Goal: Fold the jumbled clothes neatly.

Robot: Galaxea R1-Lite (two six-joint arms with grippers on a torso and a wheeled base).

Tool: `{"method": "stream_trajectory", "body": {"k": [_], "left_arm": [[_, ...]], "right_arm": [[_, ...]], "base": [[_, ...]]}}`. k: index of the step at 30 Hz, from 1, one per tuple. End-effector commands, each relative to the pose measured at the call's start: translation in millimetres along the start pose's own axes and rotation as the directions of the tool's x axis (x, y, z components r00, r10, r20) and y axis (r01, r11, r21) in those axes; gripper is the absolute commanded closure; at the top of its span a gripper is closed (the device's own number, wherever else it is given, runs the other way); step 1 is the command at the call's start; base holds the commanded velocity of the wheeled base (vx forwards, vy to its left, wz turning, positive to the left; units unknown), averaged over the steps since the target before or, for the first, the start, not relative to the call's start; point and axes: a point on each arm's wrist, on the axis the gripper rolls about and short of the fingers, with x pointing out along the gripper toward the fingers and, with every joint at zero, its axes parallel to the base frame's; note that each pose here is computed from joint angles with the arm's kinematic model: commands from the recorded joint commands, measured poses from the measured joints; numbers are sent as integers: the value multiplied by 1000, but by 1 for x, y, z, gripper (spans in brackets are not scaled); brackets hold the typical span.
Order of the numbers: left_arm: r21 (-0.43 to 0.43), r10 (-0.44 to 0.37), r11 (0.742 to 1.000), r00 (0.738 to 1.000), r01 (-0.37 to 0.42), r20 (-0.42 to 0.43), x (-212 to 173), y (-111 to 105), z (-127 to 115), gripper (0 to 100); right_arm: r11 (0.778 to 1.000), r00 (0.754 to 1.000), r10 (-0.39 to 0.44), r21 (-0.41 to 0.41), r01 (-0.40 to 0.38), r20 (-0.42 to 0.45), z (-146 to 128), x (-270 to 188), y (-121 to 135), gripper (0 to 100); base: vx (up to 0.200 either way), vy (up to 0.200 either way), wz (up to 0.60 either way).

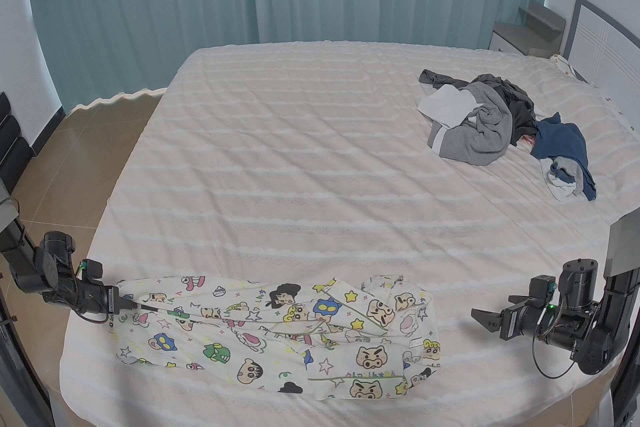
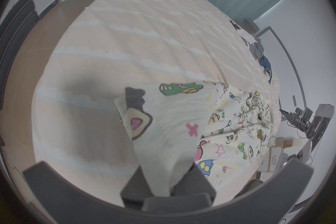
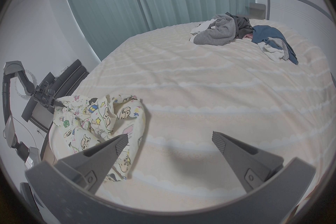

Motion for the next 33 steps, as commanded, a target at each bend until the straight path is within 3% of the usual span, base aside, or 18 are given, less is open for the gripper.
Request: {"method": "stream_trajectory", "body": {"k": [1, 8, 13, 19, 27, 33], "left_arm": [[-16, 32, 999, 999, -31, 38, -13, 10, 2, 100], [-39, 58, 998, 994, -54, 91, -30, 22, 5, 100], [-43, 56, 998, 994, -52, 93, -37, 18, 5, 100], [-1, -29, 1000, 996, 30, 84, -44, -12, 13, 100], [76, -155, 985, 988, 153, 17, -60, -98, 29, 100], [77, -242, 967, 970, 241, -4, -62, -166, 39, 100]], "right_arm": [[1000, 1000, -1, 4, 1, -17, -3, -3, 0, 0], [1000, 1000, -20, 17, 20, -13, -3, -4, -5, 0], [999, 1000, -21, 29, 21, -1, -1, -5, -5, 0], [999, 1000, -14, 30, 13, 20, 3, -8, -4, 0], [999, 1000, -13, 30, 12, 18, 3, -8, -3, 0], [1000, 1000, -11, 28, 11, 19, 3, -8, -3, 0]], "base": [[0, 0, 0], [0, 0, 0], [0, 0, 0], [0, 0, 0], [0, 0, 0], [0, 0, 0]]}}
